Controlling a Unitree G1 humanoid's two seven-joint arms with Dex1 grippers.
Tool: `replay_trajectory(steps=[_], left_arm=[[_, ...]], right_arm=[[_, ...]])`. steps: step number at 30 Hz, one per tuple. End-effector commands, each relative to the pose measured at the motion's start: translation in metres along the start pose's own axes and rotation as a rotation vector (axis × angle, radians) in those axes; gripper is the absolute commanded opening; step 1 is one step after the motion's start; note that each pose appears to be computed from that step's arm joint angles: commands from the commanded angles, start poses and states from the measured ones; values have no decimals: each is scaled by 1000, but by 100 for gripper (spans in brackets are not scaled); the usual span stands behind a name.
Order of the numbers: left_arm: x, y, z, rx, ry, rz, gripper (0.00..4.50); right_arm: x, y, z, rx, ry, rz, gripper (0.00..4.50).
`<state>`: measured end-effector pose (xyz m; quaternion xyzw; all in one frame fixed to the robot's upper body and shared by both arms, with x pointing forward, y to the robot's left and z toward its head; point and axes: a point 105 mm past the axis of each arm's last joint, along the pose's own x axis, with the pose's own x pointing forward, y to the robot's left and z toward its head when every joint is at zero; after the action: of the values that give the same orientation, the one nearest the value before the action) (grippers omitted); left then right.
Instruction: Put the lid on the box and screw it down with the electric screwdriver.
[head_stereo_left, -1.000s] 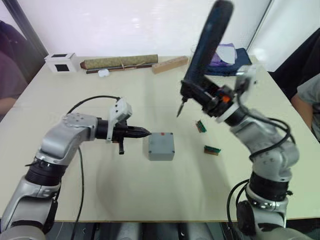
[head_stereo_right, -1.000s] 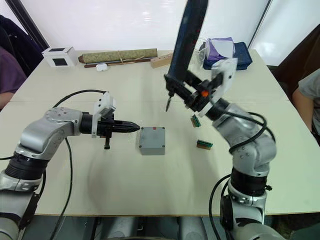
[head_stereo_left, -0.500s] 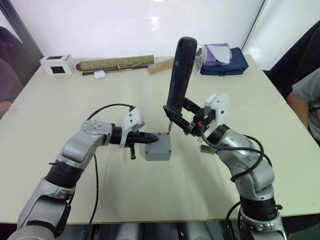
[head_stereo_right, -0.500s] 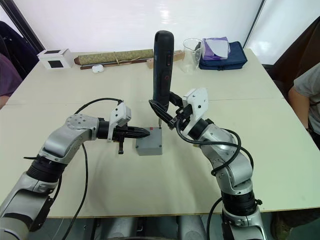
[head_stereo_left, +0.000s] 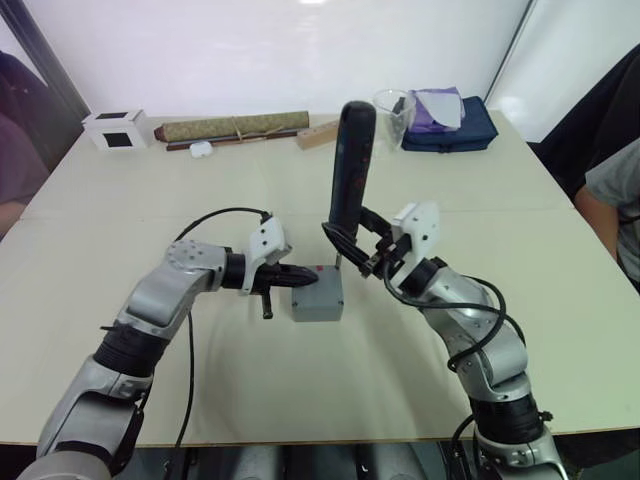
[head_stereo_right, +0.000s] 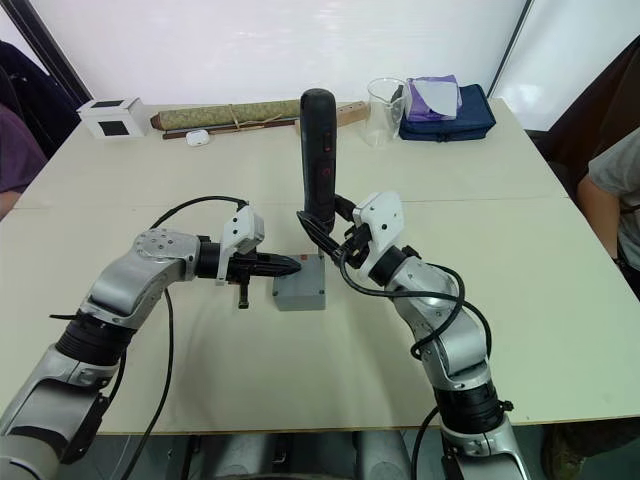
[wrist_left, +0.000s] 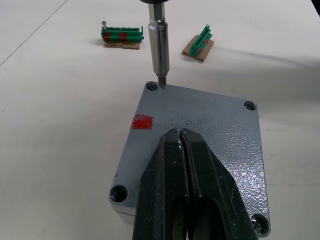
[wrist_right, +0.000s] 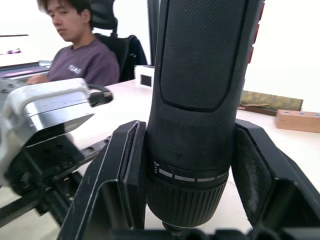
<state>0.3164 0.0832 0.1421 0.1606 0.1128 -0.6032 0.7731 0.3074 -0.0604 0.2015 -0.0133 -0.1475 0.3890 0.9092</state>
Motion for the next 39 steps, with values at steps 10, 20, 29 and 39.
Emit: replay_trajectory(steps=[10,20,29,39], left_arm=[[-1,-4,-9,-23,39,-3,0],[0,-5,-12,-26,55,-9,0],[0,-7,-15,-31,63,-9,0],[0,-8,-18,-31,70,-9,0]], right_arm=[[4,2,7,-61,-60,16,207],[-9,0,-42,-48,179,19,207],[-15,-4,-59,-19,255,-4,207],[-18,2,-68,-6,277,13,207]])
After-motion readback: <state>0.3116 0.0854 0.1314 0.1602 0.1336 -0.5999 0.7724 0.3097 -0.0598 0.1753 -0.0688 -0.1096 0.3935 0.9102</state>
